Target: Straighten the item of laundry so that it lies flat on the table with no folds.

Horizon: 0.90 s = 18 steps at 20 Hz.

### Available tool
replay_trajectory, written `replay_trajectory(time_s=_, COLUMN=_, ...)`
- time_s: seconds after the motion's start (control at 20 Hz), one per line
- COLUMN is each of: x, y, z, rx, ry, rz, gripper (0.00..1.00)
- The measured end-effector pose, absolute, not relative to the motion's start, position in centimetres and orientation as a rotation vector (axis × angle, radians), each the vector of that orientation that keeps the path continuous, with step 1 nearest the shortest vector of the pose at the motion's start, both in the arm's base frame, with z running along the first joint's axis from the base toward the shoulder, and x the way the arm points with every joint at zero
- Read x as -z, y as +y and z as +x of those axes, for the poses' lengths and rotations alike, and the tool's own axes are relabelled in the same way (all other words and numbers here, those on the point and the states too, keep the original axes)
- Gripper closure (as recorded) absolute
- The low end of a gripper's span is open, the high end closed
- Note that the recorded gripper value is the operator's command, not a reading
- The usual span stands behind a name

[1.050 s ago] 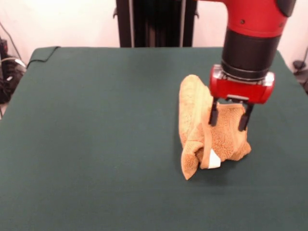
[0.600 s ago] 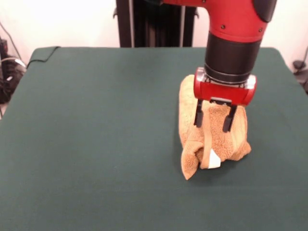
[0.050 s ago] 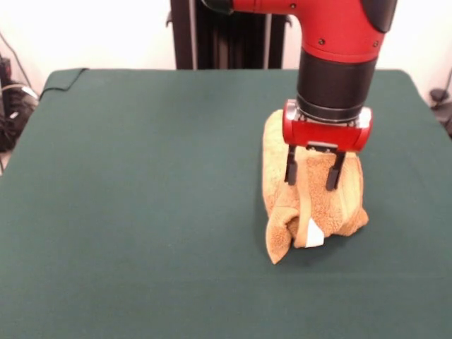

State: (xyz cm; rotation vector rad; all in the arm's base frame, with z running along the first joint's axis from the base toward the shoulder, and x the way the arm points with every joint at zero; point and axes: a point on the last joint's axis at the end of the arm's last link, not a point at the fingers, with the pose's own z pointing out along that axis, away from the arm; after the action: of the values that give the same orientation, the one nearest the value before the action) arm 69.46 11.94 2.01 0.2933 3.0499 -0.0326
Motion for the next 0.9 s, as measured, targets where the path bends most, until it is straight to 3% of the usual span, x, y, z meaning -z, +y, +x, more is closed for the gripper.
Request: replay_trajectory(time_s=0.9, x=-0.4, y=12.3, z=68.5, rx=0.018, ry=2.983, rz=0.205, gripper=0.00)
